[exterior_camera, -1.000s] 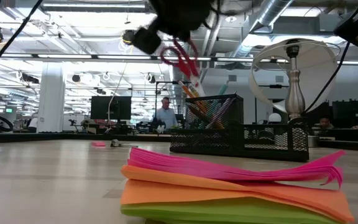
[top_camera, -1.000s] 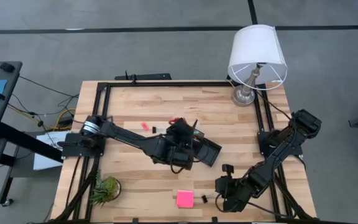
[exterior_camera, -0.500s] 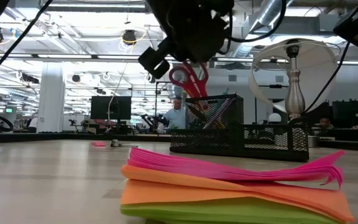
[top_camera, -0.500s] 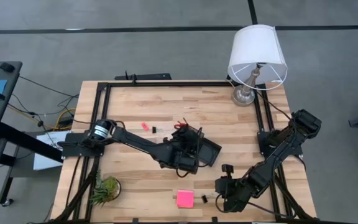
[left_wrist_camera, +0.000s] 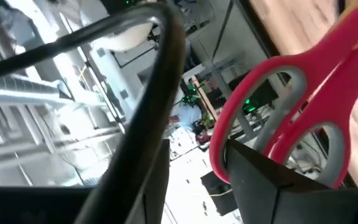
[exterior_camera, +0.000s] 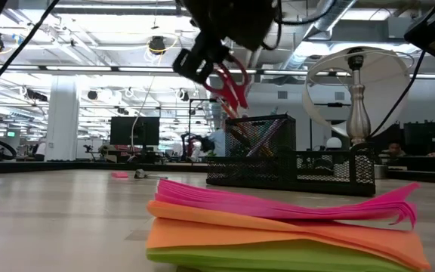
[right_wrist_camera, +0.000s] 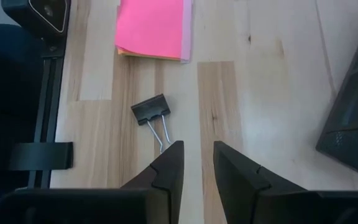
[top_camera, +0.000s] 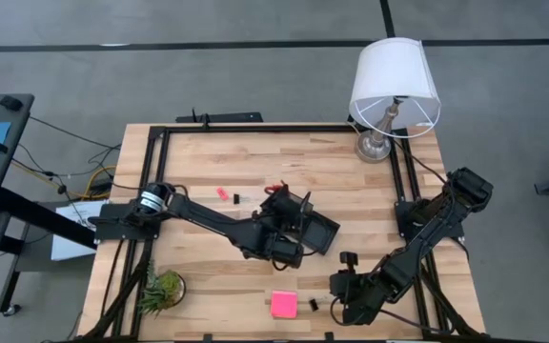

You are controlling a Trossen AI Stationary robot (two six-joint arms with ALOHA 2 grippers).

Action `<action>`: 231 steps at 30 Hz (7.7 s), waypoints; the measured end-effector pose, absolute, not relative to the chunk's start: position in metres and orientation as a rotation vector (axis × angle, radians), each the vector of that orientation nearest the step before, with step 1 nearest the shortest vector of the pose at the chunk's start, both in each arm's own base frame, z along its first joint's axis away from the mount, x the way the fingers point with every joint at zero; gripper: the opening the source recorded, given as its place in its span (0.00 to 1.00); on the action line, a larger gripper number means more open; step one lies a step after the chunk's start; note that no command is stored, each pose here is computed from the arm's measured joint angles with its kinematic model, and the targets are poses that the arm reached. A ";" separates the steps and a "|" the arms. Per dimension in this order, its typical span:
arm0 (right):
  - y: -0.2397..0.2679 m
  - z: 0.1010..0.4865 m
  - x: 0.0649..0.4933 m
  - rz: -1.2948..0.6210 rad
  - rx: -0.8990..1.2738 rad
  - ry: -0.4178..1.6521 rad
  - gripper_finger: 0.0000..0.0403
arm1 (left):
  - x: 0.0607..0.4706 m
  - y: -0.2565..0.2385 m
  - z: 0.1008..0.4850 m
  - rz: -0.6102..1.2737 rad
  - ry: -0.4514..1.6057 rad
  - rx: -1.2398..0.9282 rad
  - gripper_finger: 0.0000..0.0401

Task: Pick and place office supplies into organizer
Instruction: Put the red scissor into the desk organizer, then put the top binder clip into the desk organizer

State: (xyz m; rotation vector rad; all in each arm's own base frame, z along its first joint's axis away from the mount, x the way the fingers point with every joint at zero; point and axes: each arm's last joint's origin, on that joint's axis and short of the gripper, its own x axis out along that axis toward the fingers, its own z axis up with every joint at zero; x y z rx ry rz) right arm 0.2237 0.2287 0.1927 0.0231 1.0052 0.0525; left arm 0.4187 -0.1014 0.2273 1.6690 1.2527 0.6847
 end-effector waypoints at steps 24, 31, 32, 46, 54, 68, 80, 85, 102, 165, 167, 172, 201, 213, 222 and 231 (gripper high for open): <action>0.231 0.194 0.226 0.069 0.051 0.975 0.20 | 0.412 -0.108 0.240 0.500 1.195 1.544 0.41; 0.232 0.195 0.226 0.069 0.052 0.975 0.20 | 0.392 -0.120 0.255 0.680 1.098 1.477 0.42; 0.232 0.194 0.226 0.069 0.051 0.975 0.20 | 0.383 -0.118 0.261 0.688 1.079 1.404 0.42; 0.234 0.195 0.225 0.066 0.080 0.967 0.20 | 0.289 -0.082 0.255 0.833 1.178 0.548 0.42; 0.235 0.195 0.225 0.072 0.081 0.963 0.20 | 0.237 -0.066 0.217 0.649 1.101 0.291 0.42; 0.226 0.195 0.234 0.116 -0.045 0.953 0.20 | 0.188 -0.016 0.188 0.306 0.595 -0.231 0.42; 0.219 0.195 0.241 0.167 -0.138 0.960 0.20 | 0.193 -0.008 0.152 0.288 0.663 -0.092 0.42; 0.211 0.195 0.248 0.145 -0.134 0.962 0.20 | 0.211 -0.007 0.147 0.254 0.595 0.141 0.42; 0.187 0.195 0.267 0.143 -0.095 1.002 0.20 | 0.215 0.046 0.106 0.330 0.802 0.067 0.61; 0.184 0.194 0.269 0.149 -0.075 1.013 0.20 | 0.227 0.018 0.114 0.367 0.607 -0.382 0.59; 0.184 0.195 0.269 0.149 -0.075 1.012 0.20 | 0.228 0.016 0.115 0.361 0.590 -0.380 0.59; 0.184 0.194 0.269 0.150 -0.077 1.013 0.20 | 0.229 0.008 0.111 0.387 0.587 -0.371 0.59; 0.214 0.197 0.251 0.223 -0.037 0.971 0.20 | 0.242 -0.021 0.061 0.572 0.602 -0.233 0.58; 0.238 0.203 0.239 0.236 0.022 0.867 0.20 | 0.242 -0.028 0.061 0.644 0.567 -0.270 0.31; 0.244 0.204 0.234 0.217 0.042 0.843 0.20 | 0.301 -0.050 0.097 0.461 0.546 -0.108 0.31; 0.244 0.204 0.234 0.216 0.041 0.844 0.20 | 0.343 -0.090 0.149 0.483 0.604 0.145 0.31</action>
